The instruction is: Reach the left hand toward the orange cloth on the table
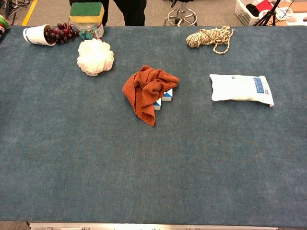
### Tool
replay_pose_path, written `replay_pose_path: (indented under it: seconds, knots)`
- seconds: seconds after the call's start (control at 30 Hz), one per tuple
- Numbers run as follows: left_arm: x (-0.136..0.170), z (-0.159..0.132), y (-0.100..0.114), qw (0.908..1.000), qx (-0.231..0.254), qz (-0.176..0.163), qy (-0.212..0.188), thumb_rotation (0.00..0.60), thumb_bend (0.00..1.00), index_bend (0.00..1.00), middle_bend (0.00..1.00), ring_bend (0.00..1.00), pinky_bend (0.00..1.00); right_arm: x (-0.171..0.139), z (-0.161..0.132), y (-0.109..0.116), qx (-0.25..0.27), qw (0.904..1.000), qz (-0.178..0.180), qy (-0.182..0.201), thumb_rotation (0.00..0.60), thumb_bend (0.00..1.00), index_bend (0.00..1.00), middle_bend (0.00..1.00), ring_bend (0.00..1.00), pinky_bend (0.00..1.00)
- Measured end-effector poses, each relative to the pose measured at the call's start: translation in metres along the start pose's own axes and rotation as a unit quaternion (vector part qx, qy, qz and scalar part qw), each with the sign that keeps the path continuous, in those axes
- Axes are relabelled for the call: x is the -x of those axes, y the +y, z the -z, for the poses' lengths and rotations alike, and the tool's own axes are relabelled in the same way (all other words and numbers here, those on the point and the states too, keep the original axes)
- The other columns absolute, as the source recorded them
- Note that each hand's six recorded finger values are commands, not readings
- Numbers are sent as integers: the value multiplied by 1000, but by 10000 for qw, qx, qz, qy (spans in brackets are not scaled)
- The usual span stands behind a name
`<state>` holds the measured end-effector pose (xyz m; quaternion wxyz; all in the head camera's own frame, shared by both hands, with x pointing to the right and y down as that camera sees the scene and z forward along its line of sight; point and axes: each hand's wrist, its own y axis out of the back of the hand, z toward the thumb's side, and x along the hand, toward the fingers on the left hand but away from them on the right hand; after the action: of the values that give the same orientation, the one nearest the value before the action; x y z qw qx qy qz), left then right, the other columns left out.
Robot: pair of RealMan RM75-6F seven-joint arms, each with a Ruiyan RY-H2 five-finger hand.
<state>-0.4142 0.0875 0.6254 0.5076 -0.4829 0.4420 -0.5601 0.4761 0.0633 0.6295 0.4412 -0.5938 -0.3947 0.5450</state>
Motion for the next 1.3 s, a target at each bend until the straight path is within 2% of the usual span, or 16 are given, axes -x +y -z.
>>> replay_pose_path:
  seconds: [0.47, 0.63, 0.67, 0.8, 0.93, 1.1, 1.3]
  knots:
    - [0, -1, 0, 10000, 62, -4, -9, 600, 221, 127, 0, 0, 135, 1, 0, -2, -23, 10000, -37, -6, 600, 169, 350, 287, 143, 312]
    - [1, -4, 4, 9998, 107, -135, -75, 600, 223, 125, 0, 0, 135, 0, -2, -4, -44, 10000, -68, 32, 600, 168, 350, 287, 143, 312]
    - [1, -4, 4, 9998, 120, -151, -84, 600, 246, 117, 0, 0, 135, 0, -2, -5, -50, 10000, -75, 27, 600, 169, 350, 287, 143, 312]
    - [1, -4, 4, 9996, 196, -178, -77, 600, 448, 80, 0, 0, 135, 1, -2, -5, -64, 10000, -67, 7, 600, 169, 350, 287, 143, 312]
    - [-1, -2, 4, 9995, 231, -217, -44, 600, 537, 80, 0, 0, 135, 1, -1, -5, -69, 9999, -79, -10, 600, 169, 350, 288, 143, 312]
    - [-1, -2, 4, 9993, 268, -240, 59, 600, 728, 80, 0, 0, 135, 1, -1, -5, -64, 10000, -72, -5, 600, 169, 350, 287, 143, 312]
    - [-2, -2, 4, 9989, 392, -224, 148, 600, 894, 87, 0, 0, 135, 0, -1, -4, -60, 10000, -53, -5, 600, 169, 350, 287, 143, 312]
